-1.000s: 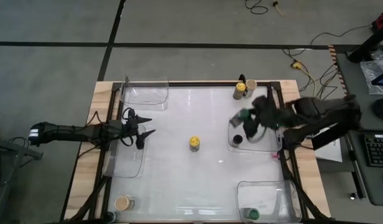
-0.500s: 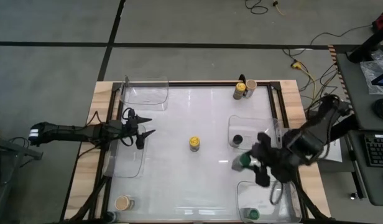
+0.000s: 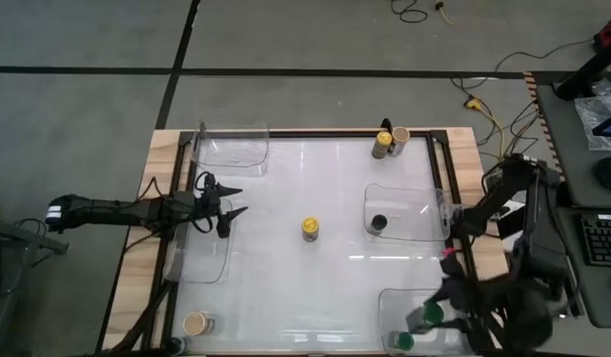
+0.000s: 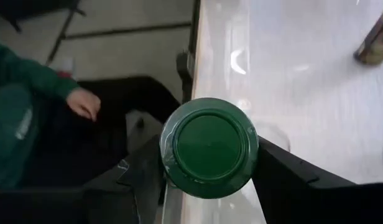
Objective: Sort spices by type
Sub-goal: Put the green seasoning bottle into the bottom transparent bin
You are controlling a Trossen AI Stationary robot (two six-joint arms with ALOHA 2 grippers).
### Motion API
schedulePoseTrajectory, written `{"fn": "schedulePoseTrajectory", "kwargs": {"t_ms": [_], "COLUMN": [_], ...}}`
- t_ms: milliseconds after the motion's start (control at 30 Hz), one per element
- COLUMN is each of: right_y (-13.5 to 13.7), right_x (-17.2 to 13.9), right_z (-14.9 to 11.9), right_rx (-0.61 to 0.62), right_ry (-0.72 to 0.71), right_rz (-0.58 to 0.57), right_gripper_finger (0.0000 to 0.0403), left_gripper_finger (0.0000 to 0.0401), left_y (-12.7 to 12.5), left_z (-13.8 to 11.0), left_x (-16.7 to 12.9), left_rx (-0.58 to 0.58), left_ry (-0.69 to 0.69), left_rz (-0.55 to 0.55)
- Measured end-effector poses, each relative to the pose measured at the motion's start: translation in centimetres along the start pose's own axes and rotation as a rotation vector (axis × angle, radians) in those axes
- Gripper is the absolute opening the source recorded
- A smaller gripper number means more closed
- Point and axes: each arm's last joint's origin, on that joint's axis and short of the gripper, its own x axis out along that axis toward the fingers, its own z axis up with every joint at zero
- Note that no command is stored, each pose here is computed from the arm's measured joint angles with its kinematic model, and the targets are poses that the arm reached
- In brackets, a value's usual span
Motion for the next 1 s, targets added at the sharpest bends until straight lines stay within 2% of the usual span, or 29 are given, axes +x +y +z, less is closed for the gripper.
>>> {"fn": "schedulePoseTrajectory", "kwargs": {"t_ms": [167,400,600,1000], "right_y": [1.1,2.1,2.6,3.6], "right_x": [1.9,4.3,5.7,8.9], "right_z": [-2.2,-3.6,-4.4,-6.6], "right_rx": [-0.003,0.027,0.095,0.095], "right_ry": [0.089,0.197,0.215,0.282], "right_rz": [-0.091,-0.138,-0.185,-0.271], "right_gripper_finger": [0.0202,0.0200,0.0204,0.0206], "left_gripper_finger": [0.0260,0.0260,0.0260,0.0260], "left_y": [0.0,0.0,0.0,0.0], "left_z": [0.0,0.0,0.0,0.0], "left_x": [0.0,0.0,0.0,0.0], "left_rx": [0.001,0.000,0.000,0.000], "left_ry": [0.001,0.000,0.000,0.001], "left_rz": [0.000,0.000,0.000,0.000]}}
